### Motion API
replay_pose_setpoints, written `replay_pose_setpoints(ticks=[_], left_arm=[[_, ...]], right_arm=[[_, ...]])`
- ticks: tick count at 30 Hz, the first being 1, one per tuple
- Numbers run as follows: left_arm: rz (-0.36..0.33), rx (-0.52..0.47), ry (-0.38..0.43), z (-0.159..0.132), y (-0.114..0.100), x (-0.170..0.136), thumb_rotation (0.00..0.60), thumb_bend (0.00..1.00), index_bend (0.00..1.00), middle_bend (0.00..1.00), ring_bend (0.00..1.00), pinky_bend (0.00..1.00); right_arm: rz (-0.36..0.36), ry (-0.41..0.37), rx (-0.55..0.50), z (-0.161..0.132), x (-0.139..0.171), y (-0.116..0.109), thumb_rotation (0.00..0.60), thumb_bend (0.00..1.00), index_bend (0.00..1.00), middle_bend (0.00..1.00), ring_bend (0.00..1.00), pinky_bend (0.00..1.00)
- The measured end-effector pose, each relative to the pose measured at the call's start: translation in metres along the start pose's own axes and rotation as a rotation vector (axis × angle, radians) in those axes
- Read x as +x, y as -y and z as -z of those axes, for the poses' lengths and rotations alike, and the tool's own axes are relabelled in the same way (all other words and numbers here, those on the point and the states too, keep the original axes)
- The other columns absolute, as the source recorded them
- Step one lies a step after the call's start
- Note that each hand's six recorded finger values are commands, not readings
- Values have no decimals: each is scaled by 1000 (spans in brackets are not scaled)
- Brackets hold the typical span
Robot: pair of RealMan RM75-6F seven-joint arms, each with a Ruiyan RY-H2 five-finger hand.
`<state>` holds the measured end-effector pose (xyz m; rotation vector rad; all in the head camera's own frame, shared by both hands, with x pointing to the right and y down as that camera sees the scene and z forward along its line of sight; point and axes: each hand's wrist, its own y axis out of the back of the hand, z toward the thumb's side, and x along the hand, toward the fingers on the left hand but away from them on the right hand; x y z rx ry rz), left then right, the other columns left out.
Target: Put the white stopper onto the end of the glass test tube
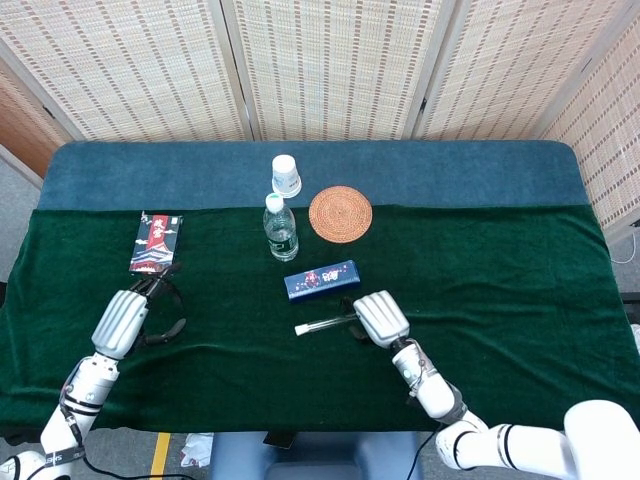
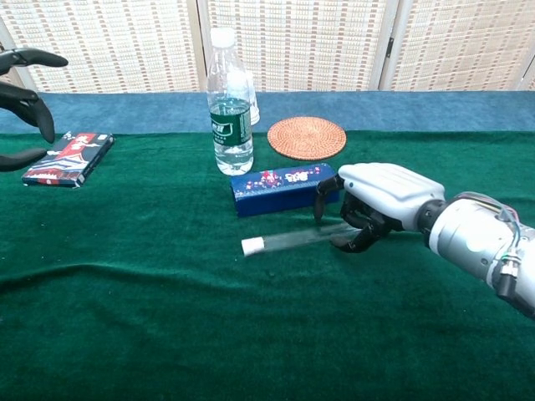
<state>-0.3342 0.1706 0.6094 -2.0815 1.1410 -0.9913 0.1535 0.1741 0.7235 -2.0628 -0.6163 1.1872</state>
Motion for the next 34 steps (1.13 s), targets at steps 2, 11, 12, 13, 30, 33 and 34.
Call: replay_pose_setpoints(ticks=[2,11,12,13,30,33,34], left_arm=[[0,1,-1,0,0,0,600,361,110,520,341,315],[-20,35,-54,15,-13,-7,600,360,125,509,336,299],[-23,44,-65,18,-15,-8,600,360,135,503,332,293],[-27,58,-83,23,-18,-10,600,360,145,495,326,288],[-84,280,-351,75,-57,-79,600,361,171,379,233,163],[-103,287,-362,73,-59,-92,600,361,171,378,234,162],[-110,290,-363,71,-58,-97,600,361,171,378,234,162]], right_arm=[[-3,3,2,2,1,0,600,606,335,933,1000,1000],[65,17,-24,15,16,-29,600,607,292,873,1000,1000],[82,24,-24,20,20,-37,600,607,292,847,996,1000],[96,31,-23,24,25,-44,600,607,292,806,985,1000],[284,248,15,132,184,-139,600,606,40,47,161,116],[324,274,-1,141,208,-141,600,607,25,35,140,98],[335,282,-2,144,215,-141,600,607,24,34,139,96]])
